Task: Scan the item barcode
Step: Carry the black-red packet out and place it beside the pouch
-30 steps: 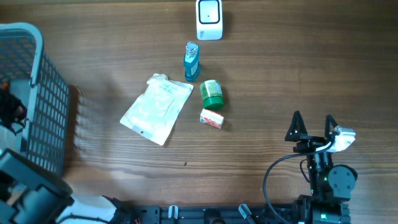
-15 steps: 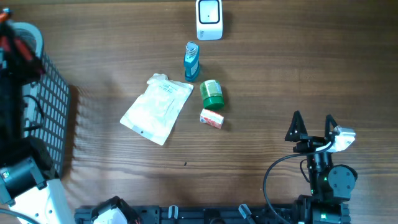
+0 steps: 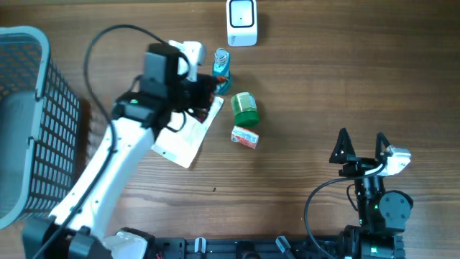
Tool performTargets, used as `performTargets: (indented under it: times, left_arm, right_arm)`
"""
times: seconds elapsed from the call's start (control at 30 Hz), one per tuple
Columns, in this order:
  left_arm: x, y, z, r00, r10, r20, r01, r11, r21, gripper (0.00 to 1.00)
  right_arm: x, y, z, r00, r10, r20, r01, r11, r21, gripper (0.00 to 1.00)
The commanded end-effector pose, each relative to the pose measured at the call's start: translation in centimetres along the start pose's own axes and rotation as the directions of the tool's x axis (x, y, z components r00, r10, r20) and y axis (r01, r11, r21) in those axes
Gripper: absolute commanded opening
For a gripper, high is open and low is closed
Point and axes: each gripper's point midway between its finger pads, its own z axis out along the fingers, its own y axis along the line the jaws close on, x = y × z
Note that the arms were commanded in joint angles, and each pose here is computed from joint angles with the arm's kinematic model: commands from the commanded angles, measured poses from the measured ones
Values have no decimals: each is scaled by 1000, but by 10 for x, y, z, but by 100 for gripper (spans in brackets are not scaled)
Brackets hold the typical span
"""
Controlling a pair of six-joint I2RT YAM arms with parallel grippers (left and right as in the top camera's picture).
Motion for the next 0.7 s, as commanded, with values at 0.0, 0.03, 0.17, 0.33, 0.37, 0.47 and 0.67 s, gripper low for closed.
performTargets:
  times: [0.0,0.03,0.17,0.33,0.37,0.47,0.67]
  left_arm:
    - [38,9,24,996,55,-65,-62,990,-126,4]
    - [51,15,30,997,35,-72,-46,986,-162,4]
    - [94,36,46,995,-40,-95,20,978,-208,4]
    - [127,51,57,993,-65,-104,41,975,-218,4]
    - [133,53,59,993,-64,-101,41,975,-217,4]
    - [149,61,68,991,-92,-102,67,973,-222,4]
    - [129,51,72,995,-93,-25,88,982,-169,100]
  right_arm:
    - [-2,-1,0,1000,3,9,-3,1000,6,100]
    - [-2,-1,0,1000,3,9,-3,1000,6,100]
    - [-2,-1,0,1000,3,9,-3,1000,6,100]
    - [-2,-1,0,1000,3,9,-3,1000,6,100]
    - [-2,-1,0,1000,3,9,-3,1000,6,100]
    - [-2,-1,0,1000,3,9,-3,1000,6,100]
    - [-2,-1,0,1000,3,9,-3,1000,6,100]
